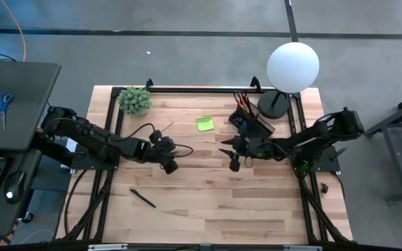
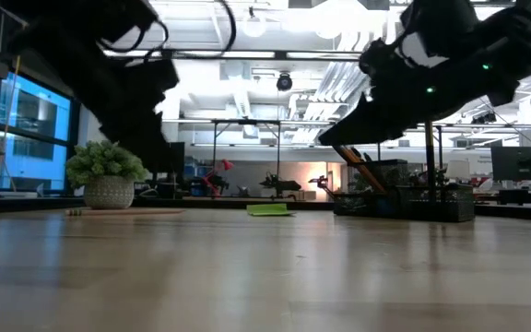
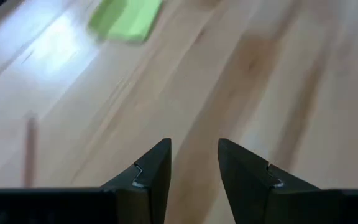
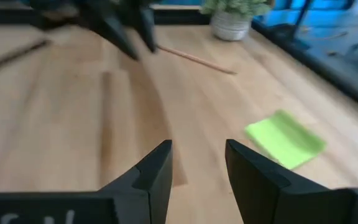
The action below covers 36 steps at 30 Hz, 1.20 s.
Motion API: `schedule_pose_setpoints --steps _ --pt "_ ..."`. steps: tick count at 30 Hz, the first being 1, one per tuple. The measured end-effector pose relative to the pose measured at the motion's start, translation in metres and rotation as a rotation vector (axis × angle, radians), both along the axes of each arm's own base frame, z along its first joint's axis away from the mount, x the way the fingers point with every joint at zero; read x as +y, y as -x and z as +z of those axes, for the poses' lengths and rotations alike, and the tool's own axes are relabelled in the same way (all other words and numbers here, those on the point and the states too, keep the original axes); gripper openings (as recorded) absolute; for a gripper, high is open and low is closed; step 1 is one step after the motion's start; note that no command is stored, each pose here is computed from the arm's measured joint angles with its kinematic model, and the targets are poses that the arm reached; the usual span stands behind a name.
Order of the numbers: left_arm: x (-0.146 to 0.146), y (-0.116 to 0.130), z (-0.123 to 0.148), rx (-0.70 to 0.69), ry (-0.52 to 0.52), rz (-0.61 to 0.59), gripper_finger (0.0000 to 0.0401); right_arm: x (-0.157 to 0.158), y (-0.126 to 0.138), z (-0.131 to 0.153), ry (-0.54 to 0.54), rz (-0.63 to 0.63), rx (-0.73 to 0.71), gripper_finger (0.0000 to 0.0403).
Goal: Pick and place office supplies into organizer
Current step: Put the green sticky notes into the black desk organizer
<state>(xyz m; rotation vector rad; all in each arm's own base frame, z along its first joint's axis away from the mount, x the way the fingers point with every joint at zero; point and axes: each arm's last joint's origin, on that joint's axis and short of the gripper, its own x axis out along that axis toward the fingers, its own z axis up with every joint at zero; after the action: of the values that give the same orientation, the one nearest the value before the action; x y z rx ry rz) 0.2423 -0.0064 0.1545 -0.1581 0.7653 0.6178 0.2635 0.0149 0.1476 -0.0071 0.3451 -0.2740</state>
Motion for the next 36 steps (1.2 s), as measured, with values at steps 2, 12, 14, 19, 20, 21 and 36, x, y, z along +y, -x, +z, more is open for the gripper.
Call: schedule_pose_setpoints --steps 2,12,14,19,20,21,36 --pt "-0.001 -0.005 0.004 -0.052 -0.01 -0.034 0.0122 -0.002 -0.008 0.003 0.078 -0.029 0.055 0.014" --pt "0.004 -0.015 0.029 -0.201 -0.145 -0.134 0.0122 -0.057 -0.069 0.035 0.221 -0.011 0.433 0.014" --pt "0.011 -0.013 0.034 -0.204 -0.169 -0.137 0.0122 -0.077 -0.077 0.043 0.203 0.002 0.457 0.014" --pt "0.034 -0.009 0.047 -0.24 -0.164 -0.175 0.0122 -0.127 -0.092 0.052 0.066 0.076 0.483 0.014" --pt "0.038 -0.009 0.048 -0.244 -0.154 -0.196 0.0122 -0.134 -0.095 0.052 0.036 0.089 0.484 0.014" --pt "0.04 -0.009 0.047 -0.244 -0.141 -0.217 0.0122 -0.142 -0.098 0.051 0.011 0.097 0.492 0.014" --pt "0.075 -0.008 0.048 -0.26 -0.159 -0.466 0.0122 -0.202 -0.108 0.036 -0.07 0.105 0.706 0.014"
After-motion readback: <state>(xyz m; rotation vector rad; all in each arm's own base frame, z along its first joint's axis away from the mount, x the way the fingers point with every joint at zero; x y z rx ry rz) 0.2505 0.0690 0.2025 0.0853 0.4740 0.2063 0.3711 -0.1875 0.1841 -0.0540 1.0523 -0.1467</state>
